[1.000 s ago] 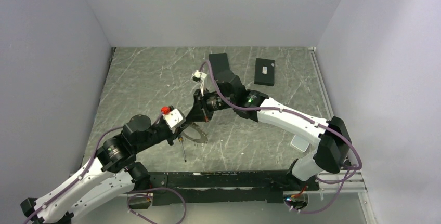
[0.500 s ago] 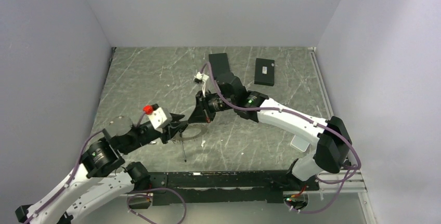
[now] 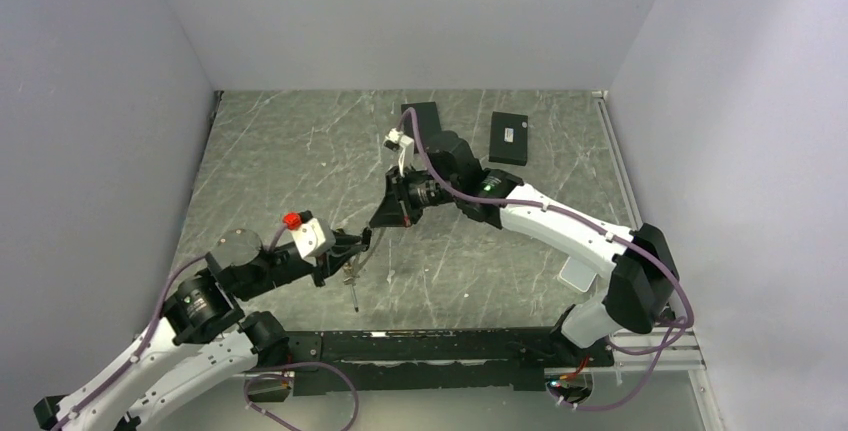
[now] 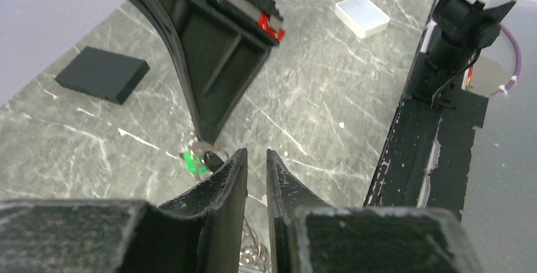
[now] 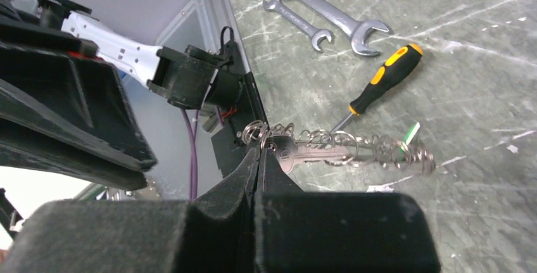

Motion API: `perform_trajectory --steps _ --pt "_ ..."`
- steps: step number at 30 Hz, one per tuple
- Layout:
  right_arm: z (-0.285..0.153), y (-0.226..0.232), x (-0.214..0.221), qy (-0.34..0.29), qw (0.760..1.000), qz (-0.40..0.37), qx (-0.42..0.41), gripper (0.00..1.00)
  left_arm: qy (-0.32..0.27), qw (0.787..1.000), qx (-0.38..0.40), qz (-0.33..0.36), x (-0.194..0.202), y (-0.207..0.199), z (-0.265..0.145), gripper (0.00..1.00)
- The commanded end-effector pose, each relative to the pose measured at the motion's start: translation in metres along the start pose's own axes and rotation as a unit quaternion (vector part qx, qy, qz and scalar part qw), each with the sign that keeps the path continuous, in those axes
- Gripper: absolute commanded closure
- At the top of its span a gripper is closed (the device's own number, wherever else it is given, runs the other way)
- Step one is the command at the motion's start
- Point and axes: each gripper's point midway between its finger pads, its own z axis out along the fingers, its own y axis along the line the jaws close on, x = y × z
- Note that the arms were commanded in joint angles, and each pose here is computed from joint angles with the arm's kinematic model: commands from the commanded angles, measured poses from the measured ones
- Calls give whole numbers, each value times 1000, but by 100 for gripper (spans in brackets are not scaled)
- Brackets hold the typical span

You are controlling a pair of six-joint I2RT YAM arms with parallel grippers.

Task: Put the keys on the keyring

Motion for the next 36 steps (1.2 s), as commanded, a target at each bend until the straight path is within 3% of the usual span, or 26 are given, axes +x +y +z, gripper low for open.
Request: perform_trajectory --steps 1,36 --pt "-22 26 -48 -68 998 -18 -7 100 -27 1000 1 -11 -4 -1 6 79" --pt "-43 -12 -68 -108 984 17 144 100 23 999 34 -35 36 -6 53 82"
